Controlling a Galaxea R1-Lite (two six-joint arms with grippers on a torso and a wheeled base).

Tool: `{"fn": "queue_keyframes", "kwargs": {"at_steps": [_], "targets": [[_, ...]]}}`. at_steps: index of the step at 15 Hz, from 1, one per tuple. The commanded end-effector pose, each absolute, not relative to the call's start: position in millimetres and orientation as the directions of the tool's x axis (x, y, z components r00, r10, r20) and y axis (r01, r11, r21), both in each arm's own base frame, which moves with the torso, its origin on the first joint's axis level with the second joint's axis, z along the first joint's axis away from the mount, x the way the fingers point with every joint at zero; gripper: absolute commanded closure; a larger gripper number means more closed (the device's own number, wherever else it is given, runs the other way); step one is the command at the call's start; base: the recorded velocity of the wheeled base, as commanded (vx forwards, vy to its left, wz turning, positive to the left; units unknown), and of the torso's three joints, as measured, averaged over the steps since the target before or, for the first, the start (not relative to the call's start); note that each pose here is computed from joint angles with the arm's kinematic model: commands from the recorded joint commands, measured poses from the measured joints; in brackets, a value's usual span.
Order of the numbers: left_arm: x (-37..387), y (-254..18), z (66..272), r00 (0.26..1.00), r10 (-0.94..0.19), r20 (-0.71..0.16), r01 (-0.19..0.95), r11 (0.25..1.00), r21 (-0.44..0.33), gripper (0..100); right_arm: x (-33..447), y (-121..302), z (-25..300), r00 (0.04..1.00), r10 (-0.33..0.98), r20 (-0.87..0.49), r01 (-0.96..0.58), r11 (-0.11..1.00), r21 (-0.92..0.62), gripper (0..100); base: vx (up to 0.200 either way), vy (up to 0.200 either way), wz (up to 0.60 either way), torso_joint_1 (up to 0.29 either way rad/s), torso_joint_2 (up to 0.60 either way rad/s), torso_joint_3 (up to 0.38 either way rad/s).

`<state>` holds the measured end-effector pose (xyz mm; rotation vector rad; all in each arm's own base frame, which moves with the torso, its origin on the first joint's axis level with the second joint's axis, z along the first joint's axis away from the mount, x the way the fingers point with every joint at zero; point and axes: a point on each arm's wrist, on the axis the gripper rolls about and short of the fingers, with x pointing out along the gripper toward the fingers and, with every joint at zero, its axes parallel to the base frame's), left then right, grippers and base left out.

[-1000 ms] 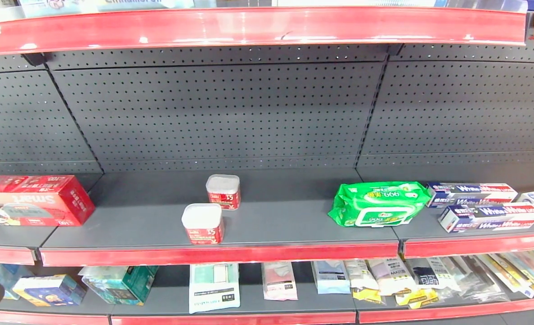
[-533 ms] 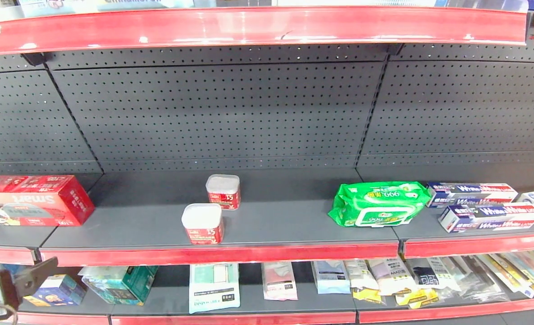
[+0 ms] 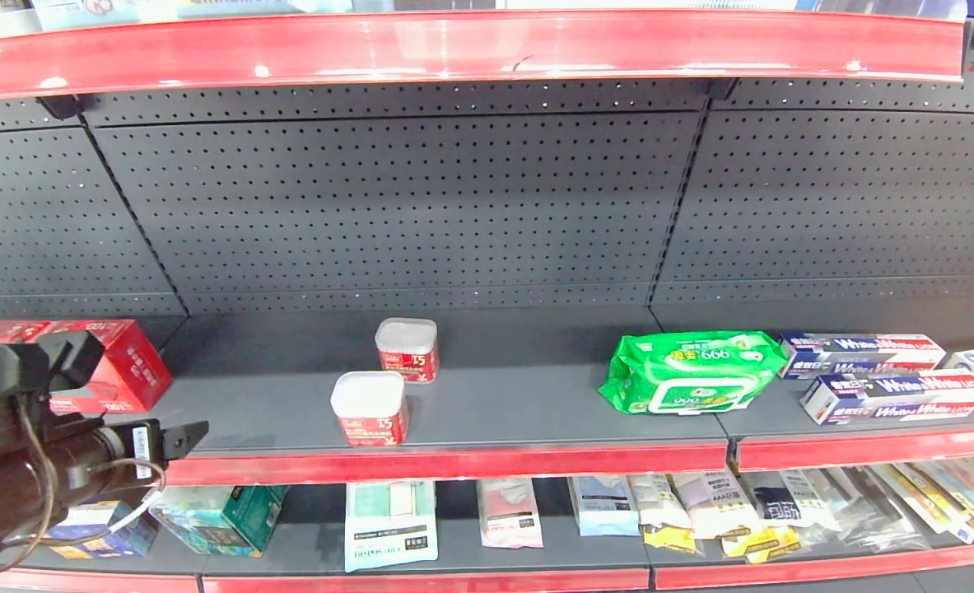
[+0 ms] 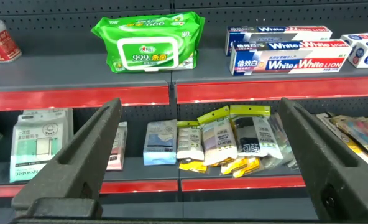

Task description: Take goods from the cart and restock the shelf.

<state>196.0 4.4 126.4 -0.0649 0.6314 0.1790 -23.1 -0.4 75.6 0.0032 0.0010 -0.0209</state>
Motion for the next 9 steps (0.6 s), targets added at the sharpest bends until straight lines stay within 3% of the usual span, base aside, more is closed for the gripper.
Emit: {"fn": "queue_keyframes", "kwargs": {"at_steps": [1, 9], "targets": [[210, -1, 106, 0.739, 0.130, -0.661, -0.166, 0.986, 0.009, 0, -23, 0, 75, 1.000, -0.020, -0.003, 0.020, 1.000, 0.003, 0, 0.000, 0.000, 0.00, 0.000, 0.00, 0.000], [276, -20, 90, 0.757, 0.081, -0.649, -0.120, 0.993, -0.015, 0, -23, 0, 75, 1.000, -0.021, -0.003, 0.021, 1.000, 0.003, 0, 0.000, 0.000, 0.00, 0.000, 0.00, 0.000]]}}
